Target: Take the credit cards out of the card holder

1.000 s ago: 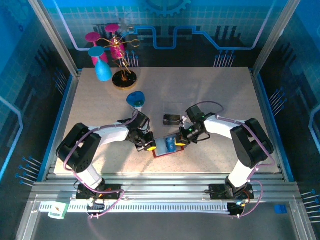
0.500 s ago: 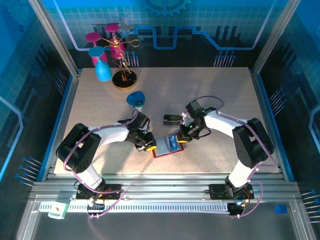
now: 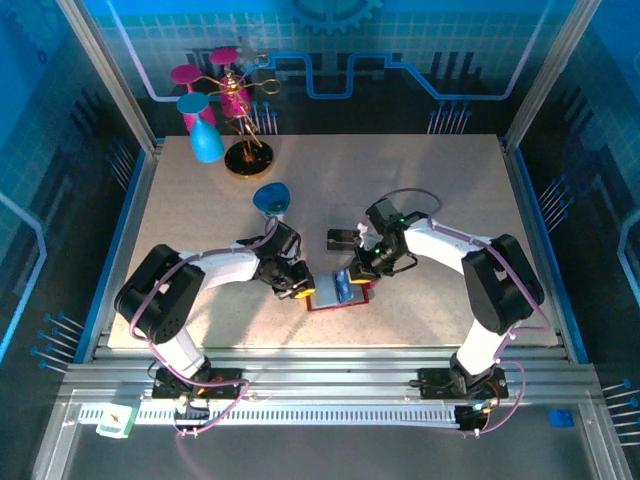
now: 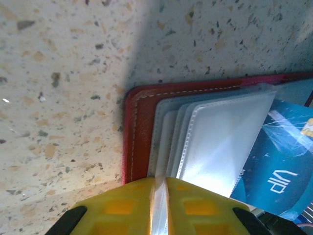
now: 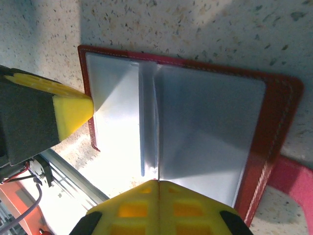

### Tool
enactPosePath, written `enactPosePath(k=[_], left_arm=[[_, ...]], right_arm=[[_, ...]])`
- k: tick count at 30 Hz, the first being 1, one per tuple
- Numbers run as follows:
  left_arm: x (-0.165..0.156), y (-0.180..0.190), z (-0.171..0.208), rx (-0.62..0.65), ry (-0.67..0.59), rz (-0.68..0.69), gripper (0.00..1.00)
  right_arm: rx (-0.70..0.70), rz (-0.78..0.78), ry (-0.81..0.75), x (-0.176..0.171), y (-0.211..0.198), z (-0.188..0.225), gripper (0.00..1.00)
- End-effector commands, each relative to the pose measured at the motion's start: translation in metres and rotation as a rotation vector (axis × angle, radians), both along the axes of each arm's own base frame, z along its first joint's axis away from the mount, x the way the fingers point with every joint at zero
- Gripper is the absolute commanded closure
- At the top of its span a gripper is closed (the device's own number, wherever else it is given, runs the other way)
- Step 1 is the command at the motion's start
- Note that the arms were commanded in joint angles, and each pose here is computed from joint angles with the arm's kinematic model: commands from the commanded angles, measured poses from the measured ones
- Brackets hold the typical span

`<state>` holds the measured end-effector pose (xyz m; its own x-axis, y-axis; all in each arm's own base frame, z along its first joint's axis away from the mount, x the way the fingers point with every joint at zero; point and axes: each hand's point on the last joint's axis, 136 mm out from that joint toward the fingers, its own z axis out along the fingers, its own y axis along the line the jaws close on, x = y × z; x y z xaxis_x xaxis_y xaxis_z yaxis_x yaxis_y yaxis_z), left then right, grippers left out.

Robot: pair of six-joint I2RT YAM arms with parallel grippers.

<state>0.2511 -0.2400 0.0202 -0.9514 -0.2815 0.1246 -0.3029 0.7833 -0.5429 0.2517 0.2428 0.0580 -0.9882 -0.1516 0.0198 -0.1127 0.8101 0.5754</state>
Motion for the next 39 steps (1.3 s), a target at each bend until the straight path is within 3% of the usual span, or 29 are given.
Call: enactPosePath(k=[1,14,28,39], left_arm=[[0.003,0.003,-0.005,0.039,-0.005,0.009,0.85],[0.005,0.004,0.003,0.04,-0.026,0.01,0.81],[0.009,0.005,0.014,0.044,-0.064,0.012,0.8],[0.047,0.001,0.045,0.0,-0.237,0.051,0.74]], right_arm=[[0.016,0.006,0.017,-0.001,0.01,0.001,0.96],[0.028,-0.019,0.044,-0.012,0.016,-0.002,0.85],[0.028,-0.035,0.024,-0.013,0.015,0.002,0.94],[0.013,0.006,-0.067,-0.009,0.007,0.028,0.95]])
